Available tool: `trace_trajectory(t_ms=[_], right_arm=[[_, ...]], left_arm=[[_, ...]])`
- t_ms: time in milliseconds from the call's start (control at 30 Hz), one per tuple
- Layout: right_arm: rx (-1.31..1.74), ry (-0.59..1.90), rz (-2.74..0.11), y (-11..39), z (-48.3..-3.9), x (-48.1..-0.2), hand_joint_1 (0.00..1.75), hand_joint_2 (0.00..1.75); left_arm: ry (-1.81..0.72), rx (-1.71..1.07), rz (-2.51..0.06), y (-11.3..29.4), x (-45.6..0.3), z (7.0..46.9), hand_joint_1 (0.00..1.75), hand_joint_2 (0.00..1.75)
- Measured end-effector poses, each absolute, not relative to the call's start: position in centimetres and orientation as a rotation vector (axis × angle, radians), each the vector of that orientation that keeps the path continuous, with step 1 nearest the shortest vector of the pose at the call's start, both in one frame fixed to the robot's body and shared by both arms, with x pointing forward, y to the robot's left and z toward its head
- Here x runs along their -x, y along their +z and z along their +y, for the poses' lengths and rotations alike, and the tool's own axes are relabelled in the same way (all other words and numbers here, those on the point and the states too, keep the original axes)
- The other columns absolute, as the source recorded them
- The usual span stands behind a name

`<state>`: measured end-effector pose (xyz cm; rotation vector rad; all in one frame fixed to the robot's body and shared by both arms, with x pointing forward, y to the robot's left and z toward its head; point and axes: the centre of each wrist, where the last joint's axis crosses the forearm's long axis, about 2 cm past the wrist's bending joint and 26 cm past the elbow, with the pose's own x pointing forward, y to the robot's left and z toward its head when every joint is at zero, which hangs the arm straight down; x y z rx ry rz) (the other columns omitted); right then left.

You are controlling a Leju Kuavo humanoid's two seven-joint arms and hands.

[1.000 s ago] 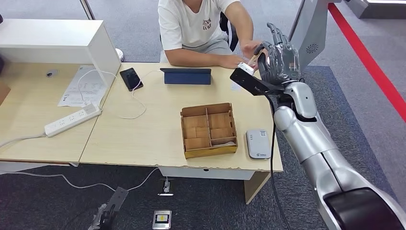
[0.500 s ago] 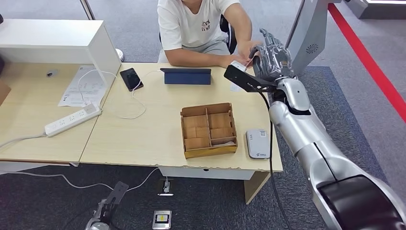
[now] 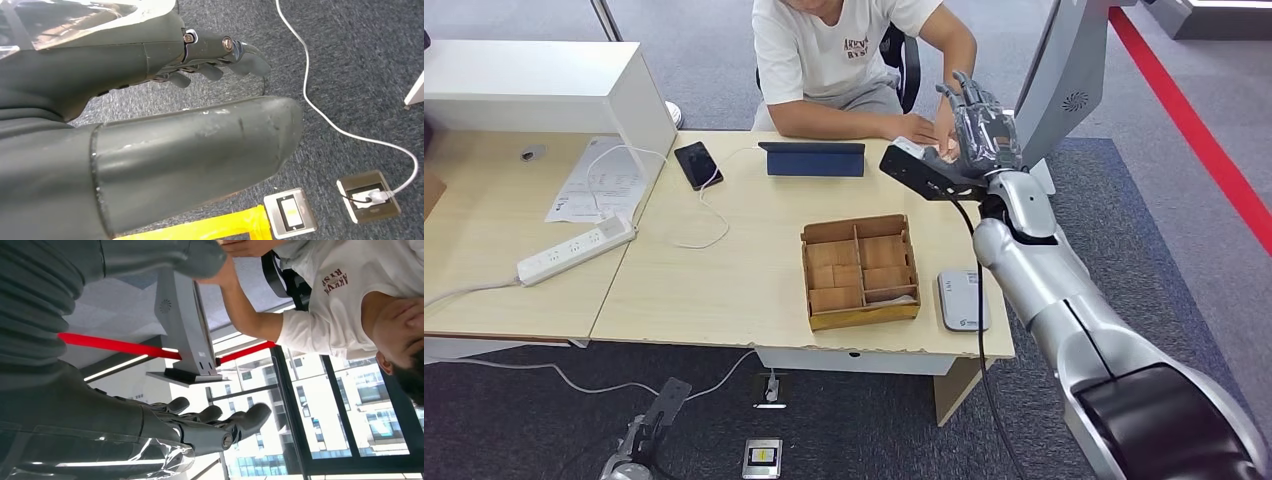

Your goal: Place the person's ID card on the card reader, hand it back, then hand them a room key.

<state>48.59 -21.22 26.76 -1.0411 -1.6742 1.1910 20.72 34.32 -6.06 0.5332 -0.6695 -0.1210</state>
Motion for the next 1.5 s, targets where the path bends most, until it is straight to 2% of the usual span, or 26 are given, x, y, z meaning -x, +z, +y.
trace_trajectory(t_ms=[300,433,567,700,1133,1500], right_arm=[[1.099,1.105,-1.926,29.1,-22.1,-49.2,0.00,0.00],[1.176,1.016,-2.138,30.9,-23.8,-49.6,0.00,0.00],[1.244,1.073,-2.307,32.6,-26.0,-49.8,0.00,0.00],[1.288,0.949,-2.411,33.8,-28.8,-49.6,0.00,1.75],[1.484,0.321,-2.359,31.9,-39.5,-45.3,0.00,1.75],[1.755,-0.020,-2.148,28.5,-48.8,-38.2,0.00,1.75]], left_arm=[[-0.143,-0.543,-0.687,-6.1,-20.6,34.4,0.00,0.00],[-0.154,-0.555,-0.701,-6.1,-20.5,34.5,0.00,0.00],[-0.141,-0.569,-0.707,-6.2,-20.3,34.7,0.00,0.00],[-0.113,-0.575,-0.702,-6.5,-19.5,35.0,0.00,0.00],[0.010,-0.575,-0.633,-7.7,-16.3,35.9,0.00,0.00],[0.104,-0.584,-0.598,-8.1,-15.0,36.2,0.00,0.00]])
